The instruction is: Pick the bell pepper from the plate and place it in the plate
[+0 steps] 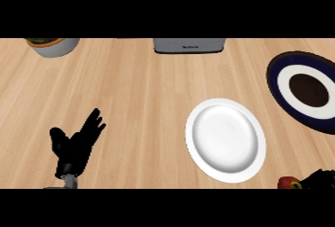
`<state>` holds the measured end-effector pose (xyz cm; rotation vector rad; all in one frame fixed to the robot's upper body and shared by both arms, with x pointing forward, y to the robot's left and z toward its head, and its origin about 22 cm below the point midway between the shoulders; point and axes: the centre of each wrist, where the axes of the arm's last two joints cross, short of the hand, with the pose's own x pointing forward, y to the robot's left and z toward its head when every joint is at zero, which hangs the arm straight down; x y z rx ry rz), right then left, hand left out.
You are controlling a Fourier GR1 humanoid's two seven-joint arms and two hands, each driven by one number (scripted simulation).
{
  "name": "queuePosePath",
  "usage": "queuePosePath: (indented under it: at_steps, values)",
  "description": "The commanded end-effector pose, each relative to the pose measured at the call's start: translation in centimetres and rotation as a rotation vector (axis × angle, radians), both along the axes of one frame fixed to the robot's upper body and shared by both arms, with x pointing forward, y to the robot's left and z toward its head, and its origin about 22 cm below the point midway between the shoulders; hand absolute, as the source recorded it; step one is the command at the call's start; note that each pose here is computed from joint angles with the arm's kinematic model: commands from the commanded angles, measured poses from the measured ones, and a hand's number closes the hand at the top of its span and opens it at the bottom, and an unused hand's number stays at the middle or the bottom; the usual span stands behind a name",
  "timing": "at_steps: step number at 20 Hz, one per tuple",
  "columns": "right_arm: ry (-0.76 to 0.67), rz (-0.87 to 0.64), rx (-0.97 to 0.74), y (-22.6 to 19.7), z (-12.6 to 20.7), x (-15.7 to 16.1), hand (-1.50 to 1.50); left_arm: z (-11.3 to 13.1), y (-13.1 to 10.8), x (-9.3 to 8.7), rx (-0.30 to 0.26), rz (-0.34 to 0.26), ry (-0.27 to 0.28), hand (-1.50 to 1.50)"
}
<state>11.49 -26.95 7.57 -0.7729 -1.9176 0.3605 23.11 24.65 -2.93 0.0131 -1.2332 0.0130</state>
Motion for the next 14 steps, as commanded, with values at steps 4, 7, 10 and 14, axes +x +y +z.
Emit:
queuePosePath:
  at_steps: [4,7,10,14]
  values:
    - [-0.053,-0.105,0.261,-6.2,-0.9,3.7,1.50,0.1,-1.0,-0.5,0.002,-0.018,0.017,0.00]
    - [-0.091,-0.152,0.276,-9.4,-0.9,4.4,1.50,-0.2,-1.0,0.9,0.001,0.011,0.035,0.00]
    - [-0.104,-0.201,0.222,-12.5,-1.0,8.5,1.50,-0.9,-0.4,0.0,-0.001,-0.027,0.035,0.00]
    - [-0.166,-0.313,0.254,-15.4,-0.7,12.4,1.50,0.2,-1.0,1.1,0.010,-0.047,0.041,0.00]
